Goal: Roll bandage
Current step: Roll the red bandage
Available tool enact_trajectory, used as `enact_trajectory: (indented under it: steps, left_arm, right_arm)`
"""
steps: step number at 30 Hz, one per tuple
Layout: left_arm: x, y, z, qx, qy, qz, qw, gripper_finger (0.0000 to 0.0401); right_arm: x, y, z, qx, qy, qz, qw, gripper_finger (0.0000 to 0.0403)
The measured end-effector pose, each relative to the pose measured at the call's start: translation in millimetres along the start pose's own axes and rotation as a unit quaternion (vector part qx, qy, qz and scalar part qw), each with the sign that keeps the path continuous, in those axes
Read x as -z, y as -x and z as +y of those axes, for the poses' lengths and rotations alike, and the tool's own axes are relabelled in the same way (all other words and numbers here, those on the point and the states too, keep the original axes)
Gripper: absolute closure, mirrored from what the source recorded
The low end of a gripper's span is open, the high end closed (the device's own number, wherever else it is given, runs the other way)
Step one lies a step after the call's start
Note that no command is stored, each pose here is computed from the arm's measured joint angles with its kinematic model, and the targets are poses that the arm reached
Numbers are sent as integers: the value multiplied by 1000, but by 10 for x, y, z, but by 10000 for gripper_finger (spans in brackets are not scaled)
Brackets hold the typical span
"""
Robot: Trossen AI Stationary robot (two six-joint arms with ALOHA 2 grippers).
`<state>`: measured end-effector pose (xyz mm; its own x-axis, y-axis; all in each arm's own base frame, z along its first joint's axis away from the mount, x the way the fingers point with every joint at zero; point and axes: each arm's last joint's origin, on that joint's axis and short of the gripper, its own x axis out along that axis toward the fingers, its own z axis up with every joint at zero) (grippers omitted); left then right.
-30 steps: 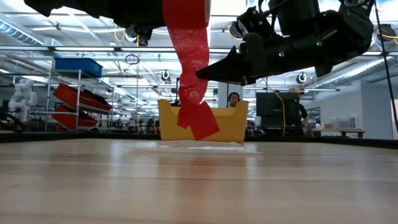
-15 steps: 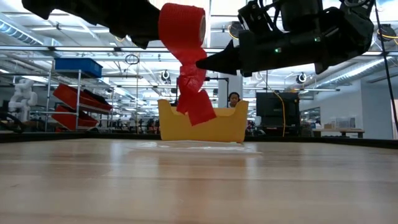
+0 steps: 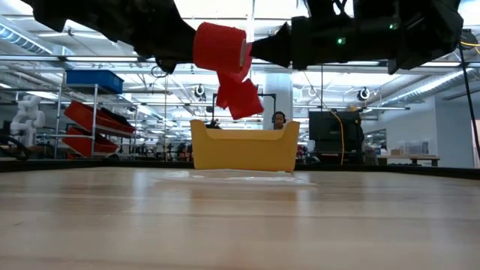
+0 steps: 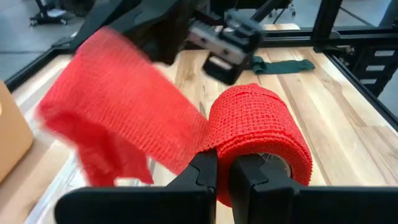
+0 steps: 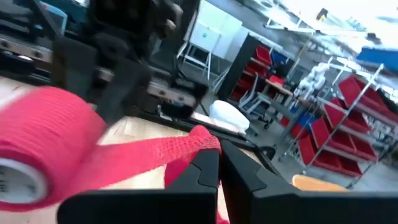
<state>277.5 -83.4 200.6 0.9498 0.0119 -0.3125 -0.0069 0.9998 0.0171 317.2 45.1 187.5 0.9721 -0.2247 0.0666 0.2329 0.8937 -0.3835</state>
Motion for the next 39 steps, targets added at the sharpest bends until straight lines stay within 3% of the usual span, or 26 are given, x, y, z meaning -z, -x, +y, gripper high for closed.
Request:
enact_trajectory:
  steps: [14, 21, 31, 39]
  left_arm:
    - [-10, -39, 139, -14, 18, 0, 1000, 388]
    - [-10, -50, 186, -22, 14, 2, 1000, 388]
    - [-63, -48, 194, -40, -32, -24, 998, 388]
    - [-106, -55, 193, -50, -110, -27, 992, 388]
  right_arm:
    - [-282, 28, 80, -17, 88, -41, 995, 403]
    - [-368, 5, 195, -52, 126, -36, 990, 403]
    - [-378, 95, 374, -92, 181, -28, 979, 403]
    - [-311, 102, 401, -113, 209, -2, 971, 393]
